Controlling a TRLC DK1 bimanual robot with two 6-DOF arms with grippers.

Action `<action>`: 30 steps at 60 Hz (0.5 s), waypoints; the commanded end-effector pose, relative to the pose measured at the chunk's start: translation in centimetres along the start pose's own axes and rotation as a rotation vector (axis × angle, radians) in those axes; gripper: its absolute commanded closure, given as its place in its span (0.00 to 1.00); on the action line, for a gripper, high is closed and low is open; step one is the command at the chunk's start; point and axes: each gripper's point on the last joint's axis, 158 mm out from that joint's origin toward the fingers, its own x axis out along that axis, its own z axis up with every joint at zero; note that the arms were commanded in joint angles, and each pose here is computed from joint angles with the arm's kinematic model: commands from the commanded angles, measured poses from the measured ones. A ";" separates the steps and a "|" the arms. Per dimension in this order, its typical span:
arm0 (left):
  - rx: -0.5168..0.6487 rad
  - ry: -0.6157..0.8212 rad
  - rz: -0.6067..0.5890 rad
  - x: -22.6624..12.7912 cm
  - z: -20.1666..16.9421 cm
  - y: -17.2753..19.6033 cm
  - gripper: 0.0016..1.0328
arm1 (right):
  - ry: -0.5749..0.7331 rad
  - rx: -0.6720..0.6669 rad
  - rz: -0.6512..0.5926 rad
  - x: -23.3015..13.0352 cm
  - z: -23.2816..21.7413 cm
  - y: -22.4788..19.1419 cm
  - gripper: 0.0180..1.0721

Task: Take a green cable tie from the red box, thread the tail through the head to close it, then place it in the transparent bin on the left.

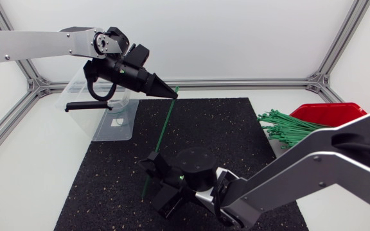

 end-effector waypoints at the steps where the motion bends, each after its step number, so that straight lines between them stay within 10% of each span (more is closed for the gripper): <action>1: 0.018 -0.009 -0.008 -0.3 0.5 -0.1 0.97 | 0.003 0.008 -0.036 -0.7 0.2 -1.5 0.58; 30: 0.024 -0.008 -0.009 0.0 0.8 0.4 0.97 | -0.004 0.042 -0.054 -2.3 1.7 -2.4 0.71</action>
